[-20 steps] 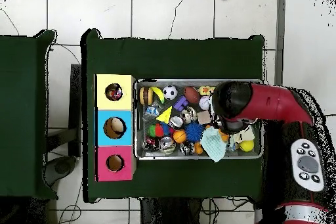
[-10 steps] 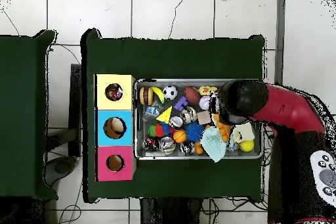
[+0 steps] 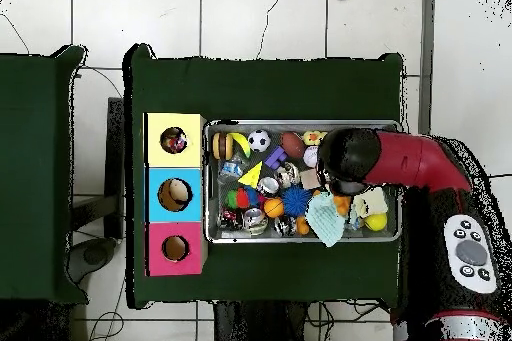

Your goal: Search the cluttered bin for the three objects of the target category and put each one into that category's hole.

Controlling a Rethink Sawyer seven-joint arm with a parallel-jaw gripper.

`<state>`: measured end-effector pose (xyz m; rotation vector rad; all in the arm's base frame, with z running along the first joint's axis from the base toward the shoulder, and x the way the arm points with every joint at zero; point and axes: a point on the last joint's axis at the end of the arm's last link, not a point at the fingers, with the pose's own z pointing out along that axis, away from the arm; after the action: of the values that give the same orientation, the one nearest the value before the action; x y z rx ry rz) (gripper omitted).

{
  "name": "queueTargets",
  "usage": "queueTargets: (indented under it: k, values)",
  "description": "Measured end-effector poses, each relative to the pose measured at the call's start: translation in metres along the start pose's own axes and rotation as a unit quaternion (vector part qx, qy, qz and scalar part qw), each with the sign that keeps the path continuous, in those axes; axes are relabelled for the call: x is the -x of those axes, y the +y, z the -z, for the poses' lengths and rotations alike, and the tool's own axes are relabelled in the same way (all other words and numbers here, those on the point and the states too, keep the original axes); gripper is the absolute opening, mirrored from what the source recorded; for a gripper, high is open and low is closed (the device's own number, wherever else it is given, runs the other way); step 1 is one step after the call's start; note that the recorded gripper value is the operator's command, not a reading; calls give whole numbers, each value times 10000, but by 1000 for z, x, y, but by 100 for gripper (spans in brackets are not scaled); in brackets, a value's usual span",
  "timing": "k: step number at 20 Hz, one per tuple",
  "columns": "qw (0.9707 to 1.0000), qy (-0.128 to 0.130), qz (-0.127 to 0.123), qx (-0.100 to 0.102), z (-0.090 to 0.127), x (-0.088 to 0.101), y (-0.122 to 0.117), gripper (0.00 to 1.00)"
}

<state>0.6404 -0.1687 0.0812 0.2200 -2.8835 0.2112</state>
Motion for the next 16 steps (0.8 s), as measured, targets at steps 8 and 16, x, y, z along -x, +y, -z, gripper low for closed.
queueTargets:
  k: [8, 16]
  values:
    - [9968, 751, 155, -236, -5, -20, -12, 0]
    - [9913, 1226, 23, -484, 17, -25, -44, 0]
